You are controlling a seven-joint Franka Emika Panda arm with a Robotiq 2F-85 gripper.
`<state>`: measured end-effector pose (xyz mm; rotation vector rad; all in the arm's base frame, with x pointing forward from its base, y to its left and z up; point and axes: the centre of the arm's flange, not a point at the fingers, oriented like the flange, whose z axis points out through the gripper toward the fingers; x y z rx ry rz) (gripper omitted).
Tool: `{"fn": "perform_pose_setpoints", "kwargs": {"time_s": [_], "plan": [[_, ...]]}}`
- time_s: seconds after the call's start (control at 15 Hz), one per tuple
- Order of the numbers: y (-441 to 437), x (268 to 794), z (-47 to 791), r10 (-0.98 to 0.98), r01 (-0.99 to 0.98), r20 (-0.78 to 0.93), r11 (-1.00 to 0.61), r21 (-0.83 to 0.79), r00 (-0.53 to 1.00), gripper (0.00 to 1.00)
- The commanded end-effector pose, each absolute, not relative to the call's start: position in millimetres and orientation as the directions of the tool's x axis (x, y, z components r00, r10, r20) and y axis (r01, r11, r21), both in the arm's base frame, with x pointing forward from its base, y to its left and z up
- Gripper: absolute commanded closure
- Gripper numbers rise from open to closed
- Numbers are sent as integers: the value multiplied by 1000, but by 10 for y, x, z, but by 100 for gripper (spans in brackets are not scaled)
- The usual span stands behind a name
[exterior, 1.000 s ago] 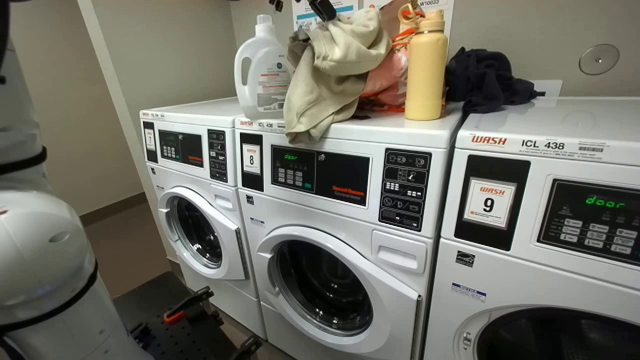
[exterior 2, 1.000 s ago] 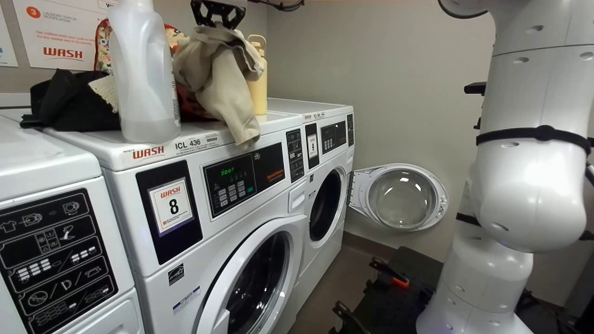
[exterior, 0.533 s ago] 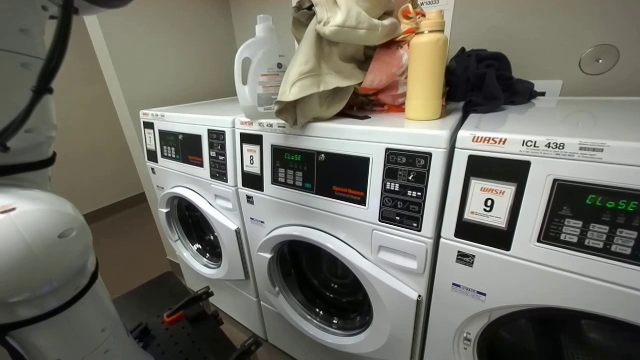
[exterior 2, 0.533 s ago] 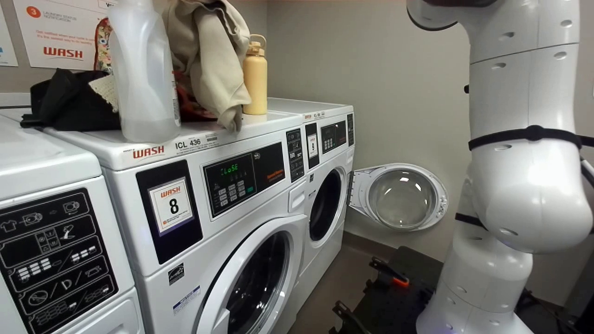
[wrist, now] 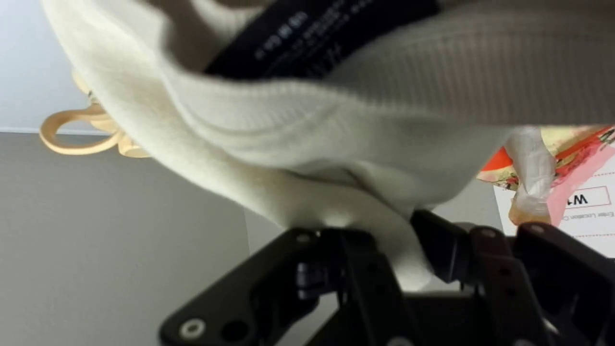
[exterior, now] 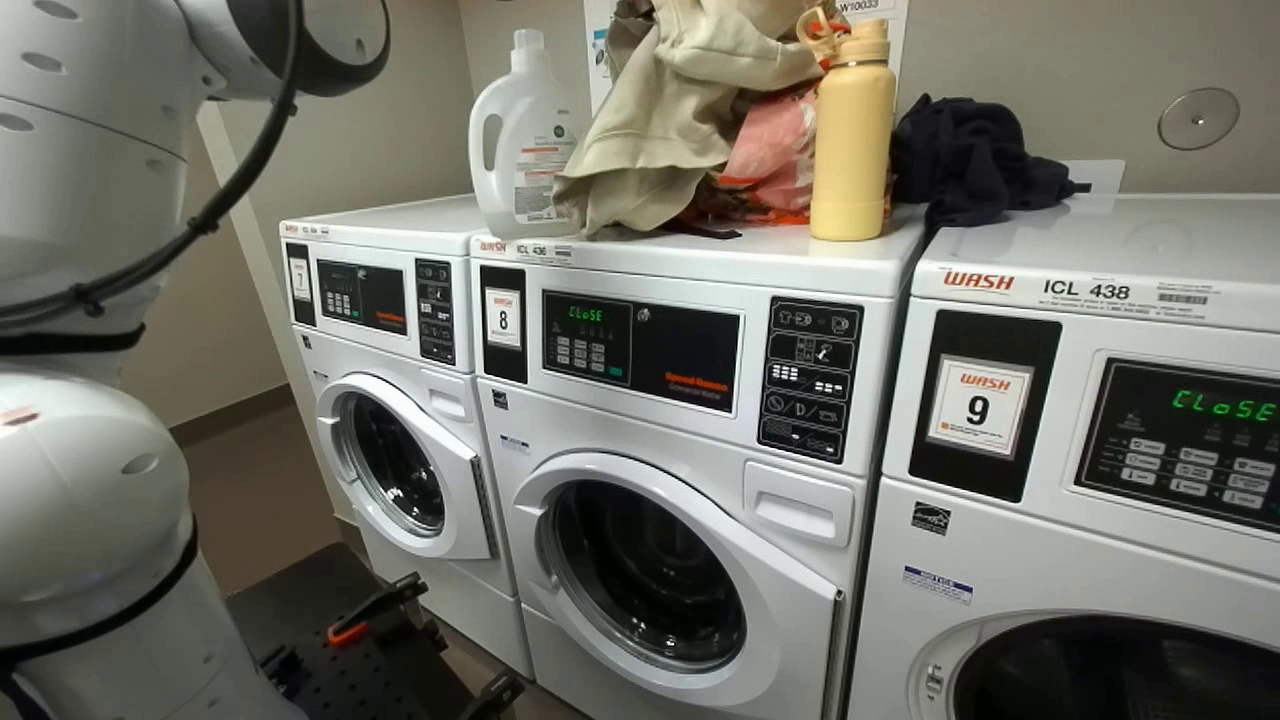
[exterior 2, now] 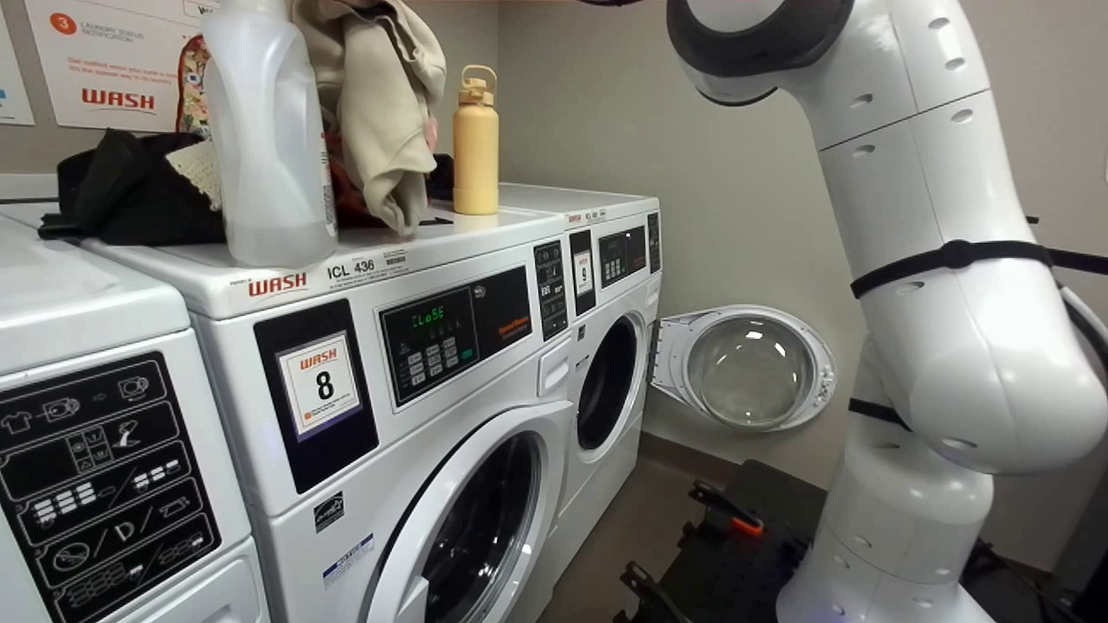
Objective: Put the beige sweatshirt in the bag
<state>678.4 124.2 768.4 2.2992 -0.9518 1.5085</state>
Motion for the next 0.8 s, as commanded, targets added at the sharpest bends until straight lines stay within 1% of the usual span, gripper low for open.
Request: {"fn": "perform_pose_setpoints", "kwargs": {"time_s": [0.0, 0.4, 0.73], "plan": [[1184, 7034, 7998, -381, -621, 905, -761, -189, 191, 95], [1059, 7054, 8283, -385, -562, 913, -789, -249, 136, 95], [1025, 7026, 8641, -311, -484, 946, -844, -229, 94, 95]]}}
